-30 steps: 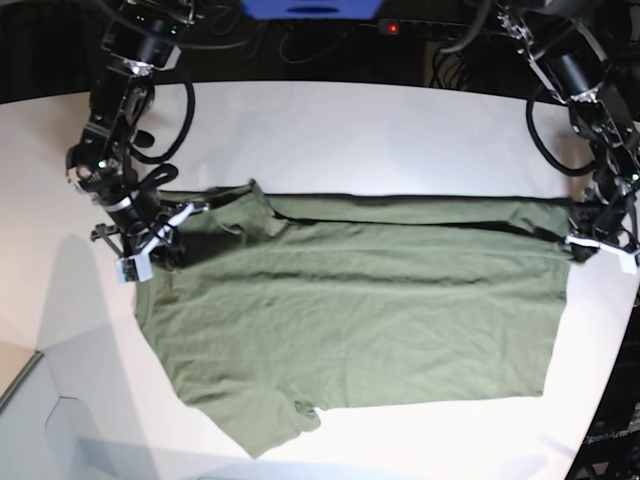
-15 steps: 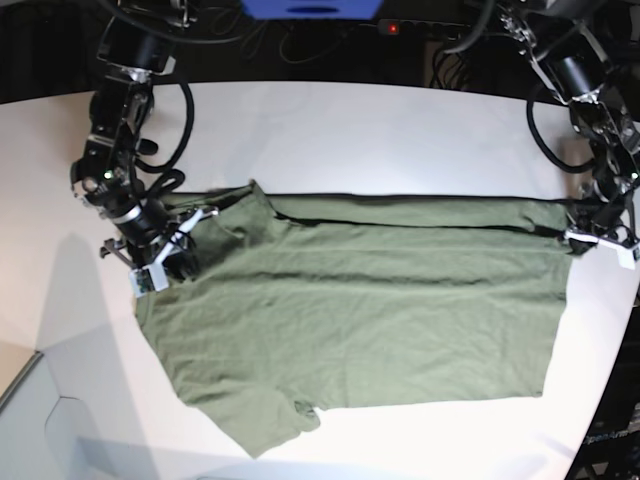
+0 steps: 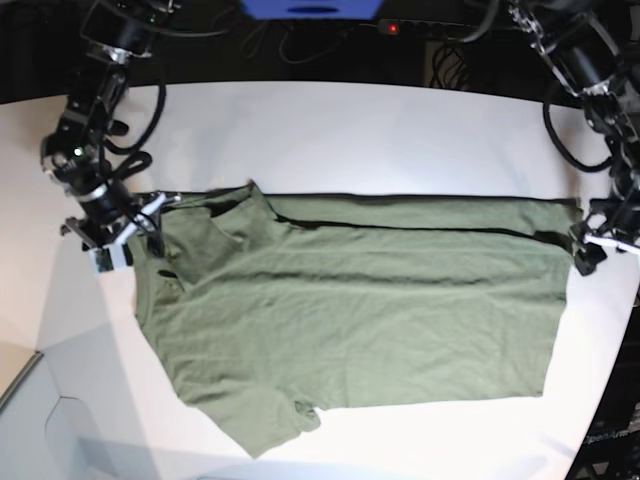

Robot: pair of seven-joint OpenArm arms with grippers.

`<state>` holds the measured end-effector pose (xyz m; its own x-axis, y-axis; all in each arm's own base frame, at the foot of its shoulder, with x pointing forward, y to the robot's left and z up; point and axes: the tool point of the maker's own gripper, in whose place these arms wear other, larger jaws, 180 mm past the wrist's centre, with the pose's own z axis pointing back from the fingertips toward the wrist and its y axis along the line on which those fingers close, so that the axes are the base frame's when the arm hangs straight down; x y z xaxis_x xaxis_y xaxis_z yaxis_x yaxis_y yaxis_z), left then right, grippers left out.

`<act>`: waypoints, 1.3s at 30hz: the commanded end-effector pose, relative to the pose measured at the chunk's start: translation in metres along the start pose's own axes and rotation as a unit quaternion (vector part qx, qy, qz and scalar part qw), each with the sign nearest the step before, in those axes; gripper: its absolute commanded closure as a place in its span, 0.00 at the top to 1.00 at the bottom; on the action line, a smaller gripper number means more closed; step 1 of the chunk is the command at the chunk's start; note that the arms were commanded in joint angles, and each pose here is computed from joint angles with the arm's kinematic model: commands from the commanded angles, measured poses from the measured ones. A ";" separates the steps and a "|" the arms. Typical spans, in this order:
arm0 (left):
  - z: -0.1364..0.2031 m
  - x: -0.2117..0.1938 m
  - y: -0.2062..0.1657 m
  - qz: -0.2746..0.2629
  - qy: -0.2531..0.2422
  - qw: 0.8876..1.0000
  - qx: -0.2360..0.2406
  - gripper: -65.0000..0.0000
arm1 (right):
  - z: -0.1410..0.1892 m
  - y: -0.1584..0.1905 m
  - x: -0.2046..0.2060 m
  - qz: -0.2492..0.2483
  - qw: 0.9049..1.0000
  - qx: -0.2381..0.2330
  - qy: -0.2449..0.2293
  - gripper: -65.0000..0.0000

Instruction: Layout the t-shirt on the table in an organized manner, then fold the t-shirt properly

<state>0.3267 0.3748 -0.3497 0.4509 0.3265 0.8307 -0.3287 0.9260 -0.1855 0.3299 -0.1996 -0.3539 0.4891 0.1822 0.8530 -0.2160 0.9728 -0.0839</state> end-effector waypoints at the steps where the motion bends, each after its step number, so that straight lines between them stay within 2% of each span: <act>1: 0.003 -0.001 0.001 -0.005 0.001 1.000 0.002 0.80 | 0.005 -0.005 0.019 0.002 0.999 -0.006 -0.035 0.48; 9: 0.000 -0.049 0.011 0.017 0.057 0.998 0.010 0.80 | 0.013 -0.004 -0.001 -0.004 1.000 -0.008 -0.016 0.48; 14: -0.003 -0.043 0.014 0.017 0.031 0.999 0.013 0.80 | 0.014 -0.005 0.000 -0.003 1.000 -0.009 -0.017 0.47; 19: -0.010 -0.062 0.006 0.013 0.055 0.998 0.001 0.78 | 0.015 -0.006 0.000 -0.002 1.000 -0.010 -0.017 0.47; 20: -0.010 -0.064 0.007 0.012 0.058 0.998 0.001 0.74 | 0.017 -0.009 -0.003 -0.005 1.000 -0.015 -0.014 0.47; 25: -0.011 -0.066 0.005 0.017 0.059 0.998 0.000 0.38 | 0.023 -0.023 -0.009 -0.014 0.999 -0.035 -0.010 0.48; 31: -0.014 -0.059 0.001 0.018 0.052 0.998 -0.003 0.17 | 0.027 -0.027 -0.023 -0.022 0.999 -0.040 0.005 0.48; 33: -0.014 -0.059 0.002 0.018 0.052 0.998 -0.002 0.03 | 0.028 -0.023 -0.031 -0.024 0.999 -0.035 0.015 0.48; 34: -0.014 -0.059 0.002 0.018 0.053 0.998 -0.002 0.00 | 0.027 -0.021 -0.036 -0.028 0.999 -0.033 0.019 0.48; 36: -0.014 -0.059 0.002 0.018 0.052 0.998 -0.002 0.02 | 0.026 -0.021 -0.045 -0.035 0.998 -0.031 0.029 0.48; 39: -0.014 -0.059 0.002 0.018 0.052 0.998 -0.002 0.00 | 0.022 -0.018 -0.059 -0.049 0.998 -0.024 0.044 0.48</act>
<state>0.3007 0.3504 -0.4228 0.5624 0.3921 0.7280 -0.3476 0.9110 -0.2221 0.2785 -0.2275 -0.4033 0.6156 0.0918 0.7827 -0.1240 0.9921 -0.0188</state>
